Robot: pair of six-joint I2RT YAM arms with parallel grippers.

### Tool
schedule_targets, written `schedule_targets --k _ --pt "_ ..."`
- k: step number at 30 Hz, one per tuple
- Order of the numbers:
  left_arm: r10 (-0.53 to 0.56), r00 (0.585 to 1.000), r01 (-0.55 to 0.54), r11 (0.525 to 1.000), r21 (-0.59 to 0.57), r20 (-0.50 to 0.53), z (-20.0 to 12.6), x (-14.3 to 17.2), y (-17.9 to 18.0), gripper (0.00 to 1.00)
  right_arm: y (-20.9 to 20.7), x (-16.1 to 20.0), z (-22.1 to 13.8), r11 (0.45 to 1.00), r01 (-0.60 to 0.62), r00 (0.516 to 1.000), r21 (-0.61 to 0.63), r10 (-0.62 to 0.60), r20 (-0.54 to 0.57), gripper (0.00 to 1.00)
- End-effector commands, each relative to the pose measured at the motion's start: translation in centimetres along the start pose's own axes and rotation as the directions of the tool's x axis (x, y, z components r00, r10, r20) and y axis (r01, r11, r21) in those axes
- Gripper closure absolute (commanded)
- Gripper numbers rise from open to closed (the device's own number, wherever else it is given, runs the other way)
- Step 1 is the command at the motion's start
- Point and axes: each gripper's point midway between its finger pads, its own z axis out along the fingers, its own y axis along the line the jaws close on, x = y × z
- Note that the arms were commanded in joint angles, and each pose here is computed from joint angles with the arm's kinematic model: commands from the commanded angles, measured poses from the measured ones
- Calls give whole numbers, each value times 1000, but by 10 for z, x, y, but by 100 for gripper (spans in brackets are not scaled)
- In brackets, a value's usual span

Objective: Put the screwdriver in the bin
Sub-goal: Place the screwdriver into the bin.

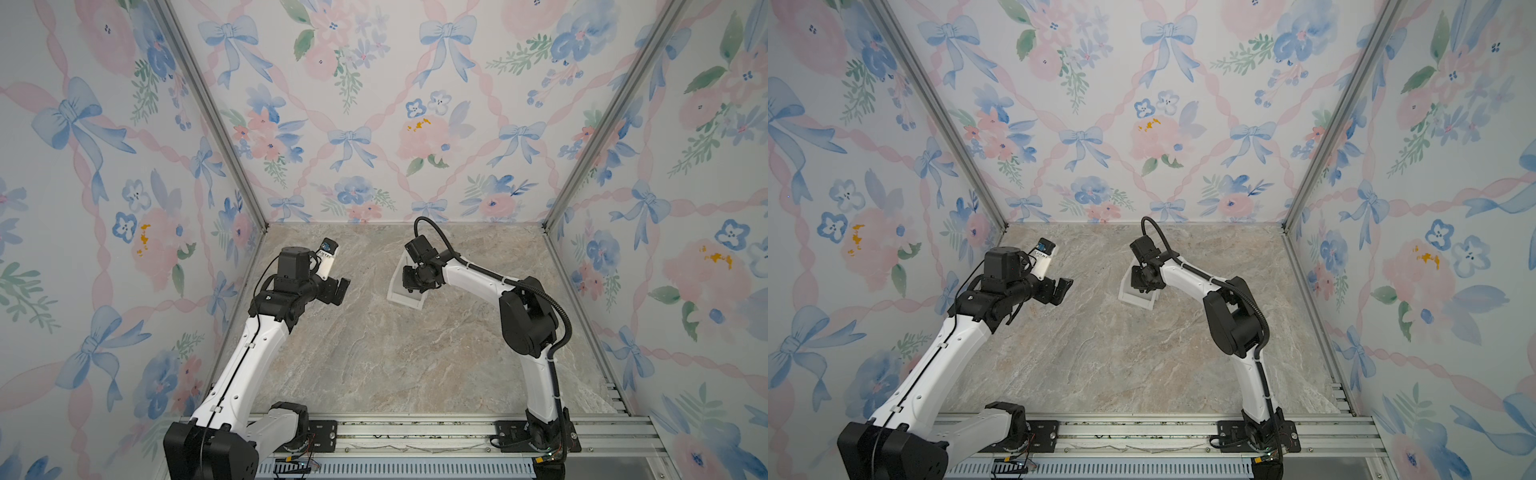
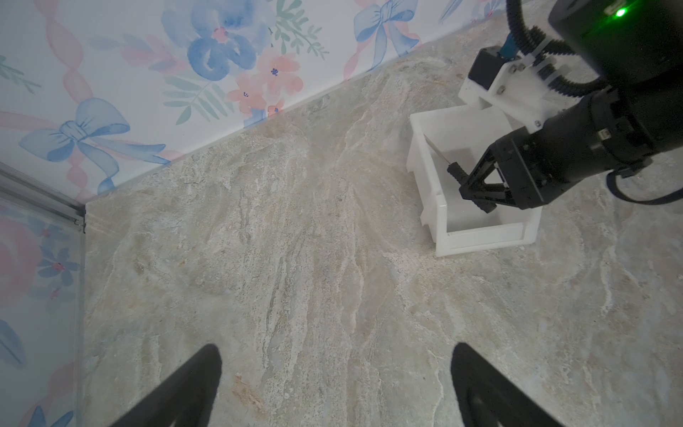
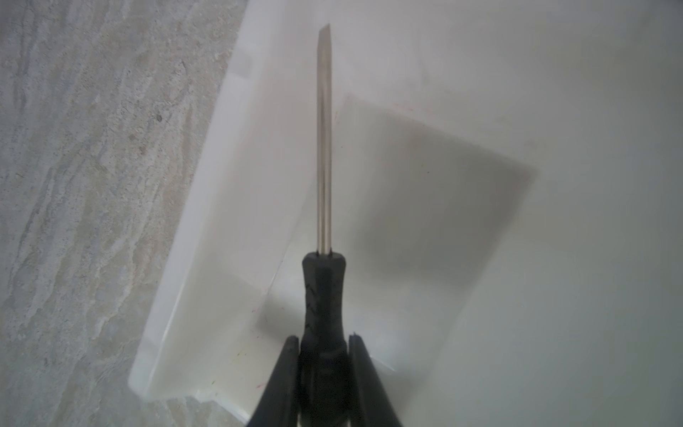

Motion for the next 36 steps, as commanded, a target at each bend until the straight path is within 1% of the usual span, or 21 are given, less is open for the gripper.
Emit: schedule_targets --k 1,9,12,15,20,23,26,29,32,36 --pt "27 1000 -27 1000 10 7 -2 0 -4 2 -8 -2 5 999 -12 1000 37 12 -10 82" --pt "17 1000 -17 1000 20 11 -3 -1 -5 2 -11 6 13 999 -6 999 52 8 -36 80" --pt "13 1000 -13 1000 21 7 -2 0 -5 2 -11 6 14 998 -4 999 55 6 -38 75" --pt "10 1000 -10 1000 26 3 -1 2 -7 2 -11 5 13 998 0 999 61 2 -38 68" --pt "4 1000 -4 1000 29 -4 2 3 -7 2 -8 2 6 998 20 999 65 -18 -27 62" --pt "-3 1000 3 1000 31 -4 2 3 -7 2 -5 -3 -4 997 31 999 63 -31 -9 59" --pt "-15 1000 15 999 35 -11 5 2 -7 2 1 -13 -24 997 47 998 56 -49 36 56" --pt "-29 999 29 999 26 -20 9 0 -4 2 12 -24 -53 996 81 992 30 -84 95 54" --pt "-53 998 54 998 18 -38 15 2 -1 2 26 -33 -90 991 130 976 -8 -127 176 51" --pt "-88 994 88 996 -4 -70 25 6 4 2 34 -40 -151 980 181 934 -77 -147 325 45"
